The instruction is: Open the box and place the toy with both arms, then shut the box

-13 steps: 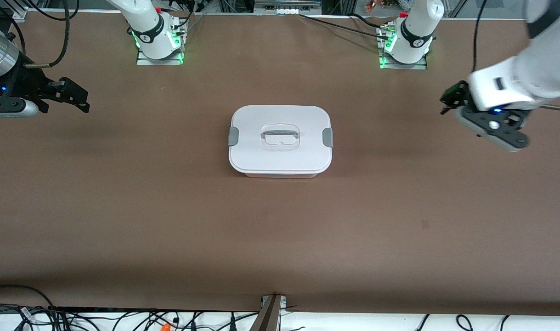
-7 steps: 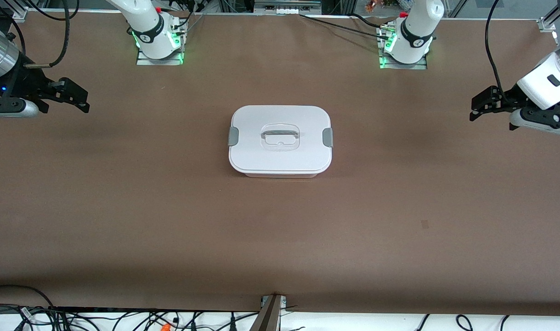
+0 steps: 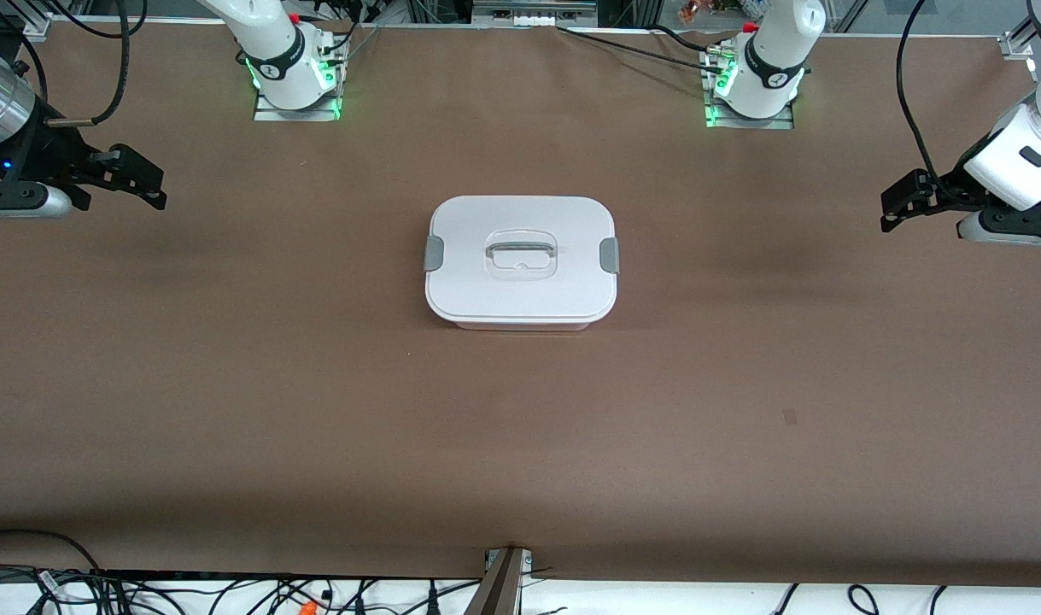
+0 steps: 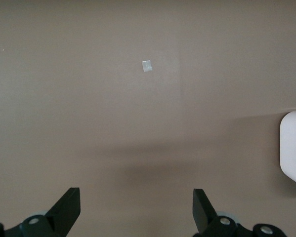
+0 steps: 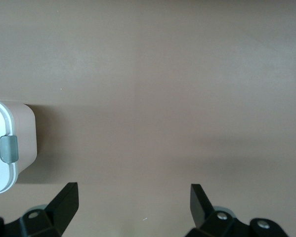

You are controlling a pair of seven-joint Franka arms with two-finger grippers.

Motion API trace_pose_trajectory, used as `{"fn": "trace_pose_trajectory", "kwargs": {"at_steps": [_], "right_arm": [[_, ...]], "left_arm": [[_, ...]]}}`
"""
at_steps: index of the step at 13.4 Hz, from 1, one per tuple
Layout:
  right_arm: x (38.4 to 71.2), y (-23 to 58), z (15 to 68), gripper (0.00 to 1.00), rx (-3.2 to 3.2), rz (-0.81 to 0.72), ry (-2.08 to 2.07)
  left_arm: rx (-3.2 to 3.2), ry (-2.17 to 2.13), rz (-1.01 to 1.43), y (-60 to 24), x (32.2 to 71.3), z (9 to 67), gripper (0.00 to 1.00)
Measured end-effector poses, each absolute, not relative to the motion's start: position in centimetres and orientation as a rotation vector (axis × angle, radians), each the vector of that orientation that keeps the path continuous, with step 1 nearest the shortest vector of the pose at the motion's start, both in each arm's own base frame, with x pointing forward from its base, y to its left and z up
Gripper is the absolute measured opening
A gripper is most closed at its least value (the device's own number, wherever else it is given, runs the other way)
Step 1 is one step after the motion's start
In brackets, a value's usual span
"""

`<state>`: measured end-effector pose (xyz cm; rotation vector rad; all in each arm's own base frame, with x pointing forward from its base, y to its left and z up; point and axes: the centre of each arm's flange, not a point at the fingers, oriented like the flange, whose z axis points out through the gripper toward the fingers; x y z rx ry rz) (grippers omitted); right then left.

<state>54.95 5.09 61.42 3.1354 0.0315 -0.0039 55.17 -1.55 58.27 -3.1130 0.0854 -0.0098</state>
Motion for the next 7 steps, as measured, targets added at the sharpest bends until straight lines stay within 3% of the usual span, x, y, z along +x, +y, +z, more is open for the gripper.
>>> {"fn": "trace_pose_trajectory", "kwargs": {"at_steps": [7], "right_arm": [[55.0, 5.1, 61.4, 1.0, 3.135, -0.004, 0.031]], "left_arm": [[-3.112, 0.107, -0.028, -2.9, 55.6, 58.5, 1.0]]}}
